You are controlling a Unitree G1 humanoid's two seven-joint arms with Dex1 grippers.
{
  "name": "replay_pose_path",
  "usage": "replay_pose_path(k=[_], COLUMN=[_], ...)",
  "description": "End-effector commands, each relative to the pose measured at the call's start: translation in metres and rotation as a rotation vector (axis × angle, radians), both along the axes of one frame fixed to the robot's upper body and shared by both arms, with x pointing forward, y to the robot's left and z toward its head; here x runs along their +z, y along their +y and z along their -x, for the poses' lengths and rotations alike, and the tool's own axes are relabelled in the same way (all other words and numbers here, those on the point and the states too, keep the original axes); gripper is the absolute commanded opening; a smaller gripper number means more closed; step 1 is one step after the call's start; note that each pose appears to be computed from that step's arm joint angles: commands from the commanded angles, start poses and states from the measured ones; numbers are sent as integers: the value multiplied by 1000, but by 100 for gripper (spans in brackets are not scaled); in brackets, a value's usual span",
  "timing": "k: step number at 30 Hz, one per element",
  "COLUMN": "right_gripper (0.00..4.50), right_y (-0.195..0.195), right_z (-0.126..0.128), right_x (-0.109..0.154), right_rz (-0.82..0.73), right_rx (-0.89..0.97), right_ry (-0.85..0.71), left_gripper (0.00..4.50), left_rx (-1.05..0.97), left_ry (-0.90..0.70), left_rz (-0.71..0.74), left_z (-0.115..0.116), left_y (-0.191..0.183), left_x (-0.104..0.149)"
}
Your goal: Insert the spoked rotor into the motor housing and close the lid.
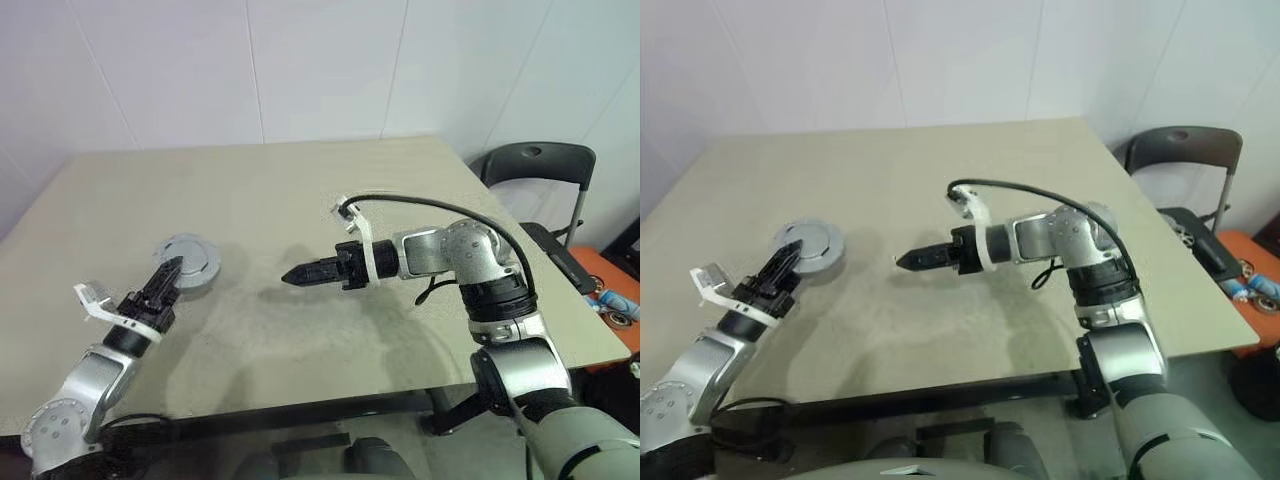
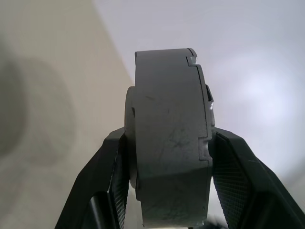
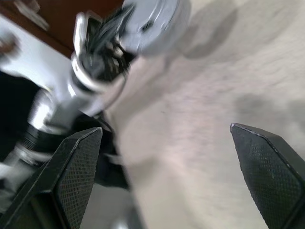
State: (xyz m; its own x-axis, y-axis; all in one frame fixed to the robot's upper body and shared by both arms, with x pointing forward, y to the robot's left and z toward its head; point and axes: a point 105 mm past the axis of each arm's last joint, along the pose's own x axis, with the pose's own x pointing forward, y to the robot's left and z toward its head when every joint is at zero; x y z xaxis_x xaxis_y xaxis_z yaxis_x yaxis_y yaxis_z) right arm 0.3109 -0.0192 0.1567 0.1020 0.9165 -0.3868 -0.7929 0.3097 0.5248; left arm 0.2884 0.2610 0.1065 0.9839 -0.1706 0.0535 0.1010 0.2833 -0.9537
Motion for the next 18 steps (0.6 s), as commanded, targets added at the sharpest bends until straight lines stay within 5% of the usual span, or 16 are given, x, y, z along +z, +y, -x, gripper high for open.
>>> replay_pose_path(k=[1, 8, 18], right_gripper=[450, 450, 450], right_y=[2, -4, -7], right_z=[-1, -5, -2], right_x=[5, -8, -6], right_rz=[38, 113, 89], right_rx=[78, 128, 184], right_ry=[-200, -335, -437], left_gripper=[212, 212, 212], left_rx=[131, 386, 528], left_ry=[-20, 171, 180], left_rz=[-6, -56, 40], left_z=[-9, -26, -33], left_y=[20, 55, 75], left_x=[20, 6, 15])
